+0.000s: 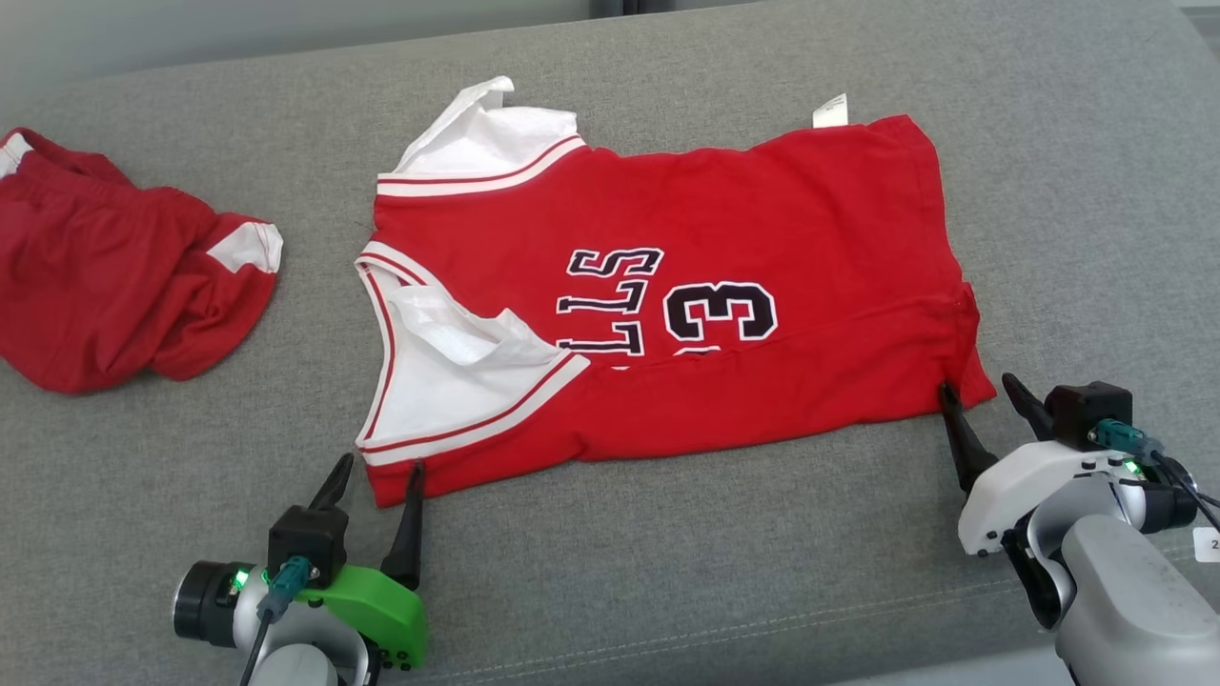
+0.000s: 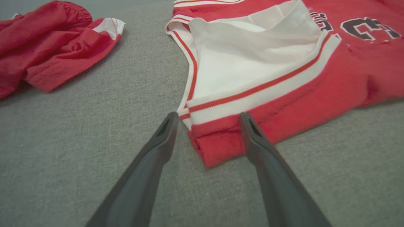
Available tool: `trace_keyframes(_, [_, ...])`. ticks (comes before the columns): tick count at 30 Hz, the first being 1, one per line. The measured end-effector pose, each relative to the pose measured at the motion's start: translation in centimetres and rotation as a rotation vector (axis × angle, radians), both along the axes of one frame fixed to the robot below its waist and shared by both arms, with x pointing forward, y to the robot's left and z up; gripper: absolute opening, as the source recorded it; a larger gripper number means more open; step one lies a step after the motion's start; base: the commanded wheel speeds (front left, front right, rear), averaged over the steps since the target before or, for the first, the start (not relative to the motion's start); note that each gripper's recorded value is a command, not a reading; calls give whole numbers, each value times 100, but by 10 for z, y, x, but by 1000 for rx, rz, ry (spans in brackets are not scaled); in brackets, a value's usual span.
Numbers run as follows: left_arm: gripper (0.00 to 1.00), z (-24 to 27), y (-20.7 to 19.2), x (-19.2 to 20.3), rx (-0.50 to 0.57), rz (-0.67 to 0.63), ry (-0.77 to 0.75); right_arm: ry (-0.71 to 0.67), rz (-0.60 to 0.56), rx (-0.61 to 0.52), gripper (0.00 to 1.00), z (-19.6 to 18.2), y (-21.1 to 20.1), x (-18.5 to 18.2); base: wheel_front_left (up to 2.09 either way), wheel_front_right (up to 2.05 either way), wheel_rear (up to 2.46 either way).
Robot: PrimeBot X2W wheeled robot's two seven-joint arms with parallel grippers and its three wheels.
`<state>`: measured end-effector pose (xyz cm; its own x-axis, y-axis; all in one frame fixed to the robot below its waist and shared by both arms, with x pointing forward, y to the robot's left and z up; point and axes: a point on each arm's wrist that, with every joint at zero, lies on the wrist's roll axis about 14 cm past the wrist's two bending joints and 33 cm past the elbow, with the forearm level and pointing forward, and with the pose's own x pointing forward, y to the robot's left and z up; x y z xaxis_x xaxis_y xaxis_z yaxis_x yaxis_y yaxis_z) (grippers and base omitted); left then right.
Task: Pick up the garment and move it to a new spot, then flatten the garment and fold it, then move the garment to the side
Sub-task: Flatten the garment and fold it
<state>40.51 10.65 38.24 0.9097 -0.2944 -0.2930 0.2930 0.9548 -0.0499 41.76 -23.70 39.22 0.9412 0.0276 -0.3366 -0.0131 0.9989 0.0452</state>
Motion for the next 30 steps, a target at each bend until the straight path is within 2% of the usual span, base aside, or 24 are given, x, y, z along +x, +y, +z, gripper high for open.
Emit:
trace_keyframes(12, [100,-14,6,-8,1,37,47,40,-15,-17,100,-12,-2,0,0,0,0])
trace_keyframes(13, [100,-17,6,-10,-2,39,59,44,-17,-16,79,-13,-3,0,0,0,0])
trace_keyframes(14, [76,-22,5,-14,-2,37,77,49,-17,-15,39,-14,-2,-1,0,0,0])
trace_keyframes(16, [12,-24,5,-15,-11,35,86,53,-17,-13,22,-15,-1,0,0,0,0])
trace_keyframes(17, [0,-24,4,-15,-16,36,91,54,-16,-14,0,-16,-1,0,0,0,0])
trace_keyframes(30, [0,-10,4,-24,-24,35,57,17,-40,-11,0,-2,-8,-13,0,0,0])
